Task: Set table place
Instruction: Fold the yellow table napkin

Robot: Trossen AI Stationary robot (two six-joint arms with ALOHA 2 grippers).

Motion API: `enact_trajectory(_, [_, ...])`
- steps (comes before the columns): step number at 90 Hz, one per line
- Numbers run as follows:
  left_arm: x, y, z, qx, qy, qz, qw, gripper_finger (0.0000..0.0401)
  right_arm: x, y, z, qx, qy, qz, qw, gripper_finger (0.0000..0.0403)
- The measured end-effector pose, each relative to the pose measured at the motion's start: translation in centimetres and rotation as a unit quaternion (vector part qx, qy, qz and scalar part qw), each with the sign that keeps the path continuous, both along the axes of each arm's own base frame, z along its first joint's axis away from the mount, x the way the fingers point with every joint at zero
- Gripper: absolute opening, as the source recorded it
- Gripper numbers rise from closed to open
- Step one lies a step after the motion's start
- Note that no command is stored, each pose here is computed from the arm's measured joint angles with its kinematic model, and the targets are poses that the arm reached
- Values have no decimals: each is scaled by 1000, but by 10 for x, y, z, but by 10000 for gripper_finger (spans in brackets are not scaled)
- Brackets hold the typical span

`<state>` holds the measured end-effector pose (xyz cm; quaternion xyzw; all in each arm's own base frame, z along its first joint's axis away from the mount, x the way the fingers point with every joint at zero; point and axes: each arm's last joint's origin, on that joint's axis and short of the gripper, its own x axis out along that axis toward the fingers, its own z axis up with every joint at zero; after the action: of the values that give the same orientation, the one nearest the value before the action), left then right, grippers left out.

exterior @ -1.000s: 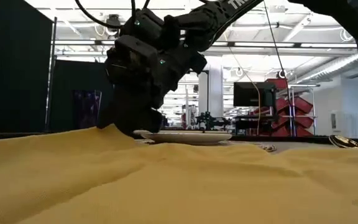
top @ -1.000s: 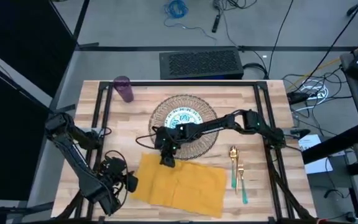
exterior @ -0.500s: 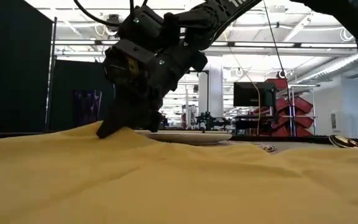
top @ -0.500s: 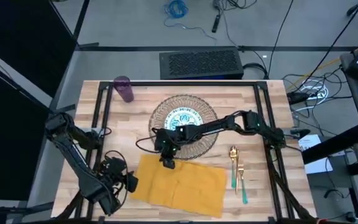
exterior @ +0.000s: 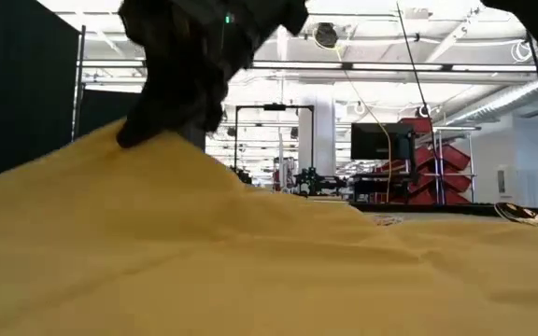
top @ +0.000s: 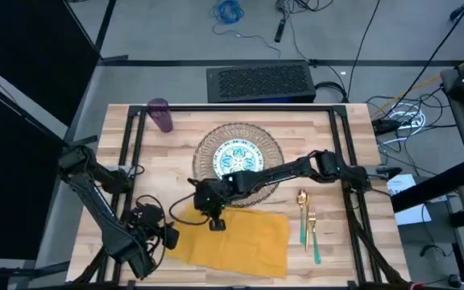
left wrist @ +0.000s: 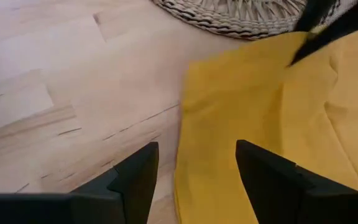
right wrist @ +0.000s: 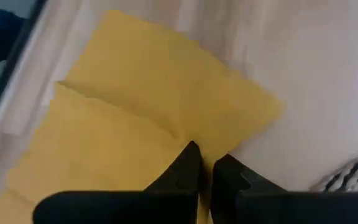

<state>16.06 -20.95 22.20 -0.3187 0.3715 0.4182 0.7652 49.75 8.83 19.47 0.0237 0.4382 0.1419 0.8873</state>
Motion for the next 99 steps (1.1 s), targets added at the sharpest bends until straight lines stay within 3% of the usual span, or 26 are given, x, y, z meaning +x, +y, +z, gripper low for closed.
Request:
enact_trajectory(22, [0, 0, 0, 0, 0, 0, 1000, 201, -9, -21, -24, -2, 77, -28, 997, 0])
enact_trajectory(35, [1, -1, 0, -1, -5, -1, 1000, 201, -4, -40, -31, 8, 53, -44, 998, 0])
enact_trajectory(51, [2, -3, 0, -10, -16, -2, 1000, 201, -7, -63, -41, 54, 72, -62, 994, 0])
enact_trajectory(68, [-1, -7, 0, -17, -21, -10, 1000, 201, -14, -39, -45, 108, 114, -21, 987, 5])
enact_trajectory(84, [-2, -6, 0, -11, -17, -11, 1000, 201, -16, -18, -40, 96, 106, 12, 990, 48])
enact_trajectory(99, [-2, -6, 0, -11, -20, -11, 1000, 201, -17, -17, -37, 92, 112, 13, 989, 120])
